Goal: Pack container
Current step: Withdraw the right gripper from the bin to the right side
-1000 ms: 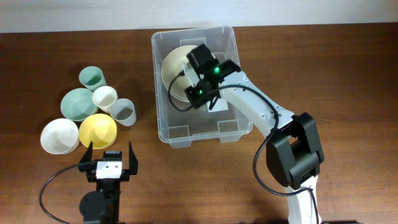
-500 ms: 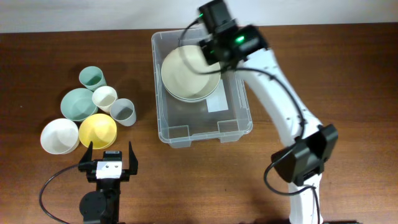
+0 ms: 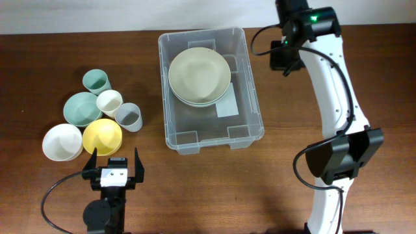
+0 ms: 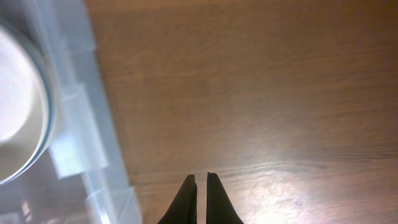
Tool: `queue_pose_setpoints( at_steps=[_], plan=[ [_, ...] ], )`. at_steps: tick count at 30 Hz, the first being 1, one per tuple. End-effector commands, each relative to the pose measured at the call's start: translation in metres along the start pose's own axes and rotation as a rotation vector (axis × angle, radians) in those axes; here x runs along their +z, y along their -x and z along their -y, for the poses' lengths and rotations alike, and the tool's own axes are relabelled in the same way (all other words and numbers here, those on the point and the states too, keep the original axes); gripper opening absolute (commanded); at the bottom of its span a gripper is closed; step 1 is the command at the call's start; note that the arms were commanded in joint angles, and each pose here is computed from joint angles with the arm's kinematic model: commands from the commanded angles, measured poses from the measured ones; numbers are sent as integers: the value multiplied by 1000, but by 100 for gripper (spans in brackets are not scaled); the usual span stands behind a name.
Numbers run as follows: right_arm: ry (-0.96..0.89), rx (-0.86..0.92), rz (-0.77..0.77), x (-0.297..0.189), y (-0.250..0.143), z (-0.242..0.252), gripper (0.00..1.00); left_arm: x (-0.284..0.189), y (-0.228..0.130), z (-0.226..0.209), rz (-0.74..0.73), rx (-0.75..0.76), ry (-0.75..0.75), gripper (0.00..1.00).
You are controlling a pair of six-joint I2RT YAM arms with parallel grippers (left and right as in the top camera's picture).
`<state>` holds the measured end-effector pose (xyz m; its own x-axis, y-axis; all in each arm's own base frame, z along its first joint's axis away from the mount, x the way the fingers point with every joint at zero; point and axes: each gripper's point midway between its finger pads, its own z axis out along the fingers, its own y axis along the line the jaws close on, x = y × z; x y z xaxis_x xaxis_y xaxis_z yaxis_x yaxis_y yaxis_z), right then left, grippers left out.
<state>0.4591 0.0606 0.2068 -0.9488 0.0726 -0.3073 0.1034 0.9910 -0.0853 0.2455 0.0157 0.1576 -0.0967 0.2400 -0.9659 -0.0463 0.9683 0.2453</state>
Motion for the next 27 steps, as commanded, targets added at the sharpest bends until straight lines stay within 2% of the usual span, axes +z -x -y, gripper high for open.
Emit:
queue_pose_setpoints(
  at_steps=[1,6,12,17,27],
  plan=[
    [46,21,-35,-2,-11,-21,4,0,-1,0,2,16,4,99],
    [22,90,-104,1,-28,-19,4,0,-1,0,2,16,4,99],
    [-8,73,-188,16,-48,-17,4,0,-1,0,2,16,4,99],
    [54,58,-276,31,-69,-36,4,0,-1,0,2,16,4,99],
    [71,-10,-309,35,-87,-64,4,0,-1,0,2,16,4,99]
  ],
)
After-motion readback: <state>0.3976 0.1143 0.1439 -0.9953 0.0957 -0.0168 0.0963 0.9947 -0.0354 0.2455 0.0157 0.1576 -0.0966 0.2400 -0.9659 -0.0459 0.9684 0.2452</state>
